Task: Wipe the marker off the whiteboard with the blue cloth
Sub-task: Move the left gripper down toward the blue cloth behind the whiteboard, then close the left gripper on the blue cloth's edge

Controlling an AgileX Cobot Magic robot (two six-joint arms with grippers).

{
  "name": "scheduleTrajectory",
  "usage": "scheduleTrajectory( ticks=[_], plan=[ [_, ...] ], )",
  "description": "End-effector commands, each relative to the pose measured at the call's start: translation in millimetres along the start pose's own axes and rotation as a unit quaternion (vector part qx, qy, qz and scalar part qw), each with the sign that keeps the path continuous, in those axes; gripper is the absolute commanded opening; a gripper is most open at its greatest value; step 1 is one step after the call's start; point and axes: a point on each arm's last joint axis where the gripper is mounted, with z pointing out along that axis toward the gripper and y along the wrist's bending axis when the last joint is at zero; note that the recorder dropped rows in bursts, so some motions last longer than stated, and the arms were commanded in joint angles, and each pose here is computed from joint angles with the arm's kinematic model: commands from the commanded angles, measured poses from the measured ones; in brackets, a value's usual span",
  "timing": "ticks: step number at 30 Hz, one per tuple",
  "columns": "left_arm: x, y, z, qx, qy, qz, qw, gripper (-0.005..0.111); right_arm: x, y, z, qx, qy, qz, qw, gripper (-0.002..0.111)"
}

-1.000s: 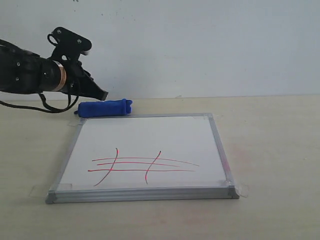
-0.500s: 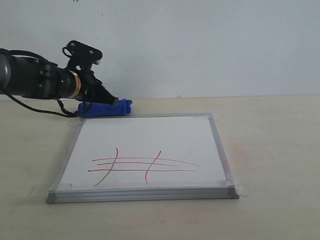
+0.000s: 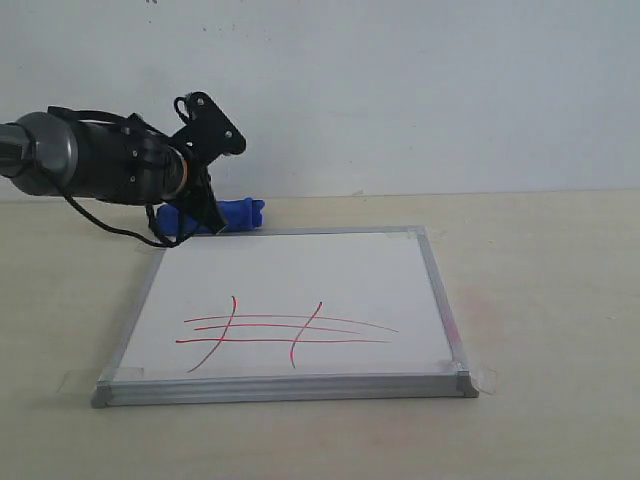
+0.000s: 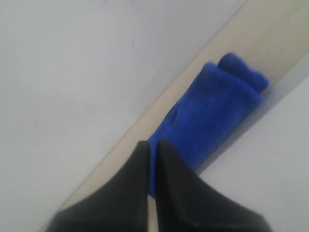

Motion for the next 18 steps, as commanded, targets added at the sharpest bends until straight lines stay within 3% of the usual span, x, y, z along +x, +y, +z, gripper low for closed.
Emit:
scheduleTrajectory(
  ticks=[1,4,12,18],
  plan=[
    [-1.1,-4.7,-5.9,0.037,0.023,0.088,0.995,0.004,-1.3,-0.1,-0.4,0.001,-0.007,0.000,1.000,0.000],
    [-1.6,-10.4,-4.7,0.058,0.015,0.152,0.987,0.004,-1.3,-0.1,-0.4,0.001,-0.007,0.000,1.000,0.000],
    [-5.2,-1.3,3.6,0.033,0.043,0.136,0.989,0.004,-1.3,-0.1,-0.4,0.001,-0.007,0.000,1.000,0.000],
    [2.4,-10.0,13.0,0.042,0.066,0.122,0.989,0.004,-1.3,-0.1,-0.4,0.001,-0.007,0.000,1.000,0.000]
  ],
)
